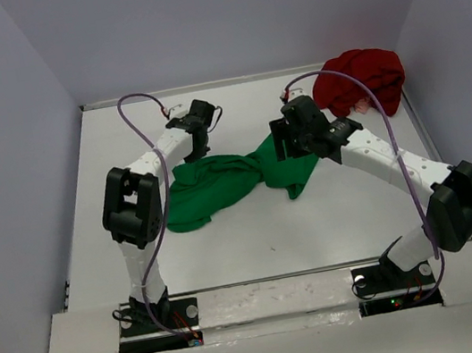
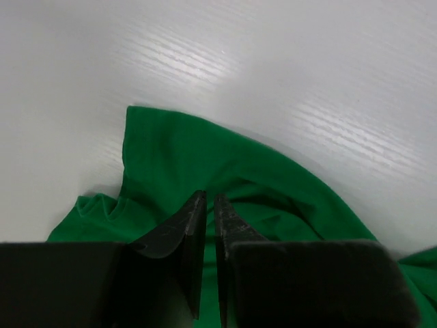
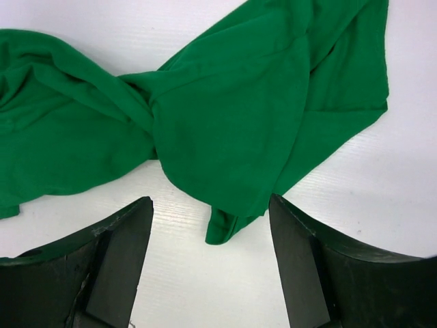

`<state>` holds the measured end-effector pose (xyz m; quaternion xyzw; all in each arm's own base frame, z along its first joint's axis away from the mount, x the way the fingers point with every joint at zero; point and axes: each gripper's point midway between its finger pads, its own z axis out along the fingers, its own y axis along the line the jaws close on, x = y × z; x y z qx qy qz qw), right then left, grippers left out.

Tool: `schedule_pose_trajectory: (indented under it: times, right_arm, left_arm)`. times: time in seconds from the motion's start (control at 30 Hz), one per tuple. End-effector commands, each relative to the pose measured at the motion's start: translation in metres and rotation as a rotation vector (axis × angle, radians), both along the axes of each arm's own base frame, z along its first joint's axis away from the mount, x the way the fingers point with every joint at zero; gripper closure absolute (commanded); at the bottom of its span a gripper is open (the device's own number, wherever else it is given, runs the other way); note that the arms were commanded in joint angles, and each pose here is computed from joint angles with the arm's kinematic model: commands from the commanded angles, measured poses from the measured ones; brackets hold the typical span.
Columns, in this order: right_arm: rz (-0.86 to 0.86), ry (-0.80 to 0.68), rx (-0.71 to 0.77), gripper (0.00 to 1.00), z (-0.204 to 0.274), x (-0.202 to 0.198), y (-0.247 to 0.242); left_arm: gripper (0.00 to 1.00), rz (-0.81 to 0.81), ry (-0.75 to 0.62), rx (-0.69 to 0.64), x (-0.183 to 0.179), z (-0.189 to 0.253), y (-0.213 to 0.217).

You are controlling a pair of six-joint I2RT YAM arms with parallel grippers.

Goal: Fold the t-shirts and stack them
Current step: Move the tshirt to the center of the board

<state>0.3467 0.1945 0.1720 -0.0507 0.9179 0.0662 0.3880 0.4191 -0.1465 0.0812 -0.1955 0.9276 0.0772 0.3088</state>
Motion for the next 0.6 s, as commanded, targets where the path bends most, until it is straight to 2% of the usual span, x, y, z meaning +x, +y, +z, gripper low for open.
schedule_pose_trajectory:
  times: [0.0,0.13,0.27,0.57]
  right_arm:
    - [0.021,-0.096,0.038,0.26,0.044,0.002,-0.001]
    - [0.019,-0.089,0.033,0.26,0.040,0.001,-0.005]
    - [0.028,-0.078,0.028,0.26,0.036,0.000,-0.004]
    - [0.035,-0.095,0.019,0.26,0.041,0.004,-0.007]
  left_arm:
    - [0.79,0.094,-0.068,0.011,0.025,0.037,0.031]
    - [0.78,0.182,-0.072,0.049,0.024,0.039,0.063]
    - [0.77,0.232,-0.008,0.021,0.019,0.017,0.092]
    - [0.74,0.162,0.043,-0.097,0.014,-0.009,0.078]
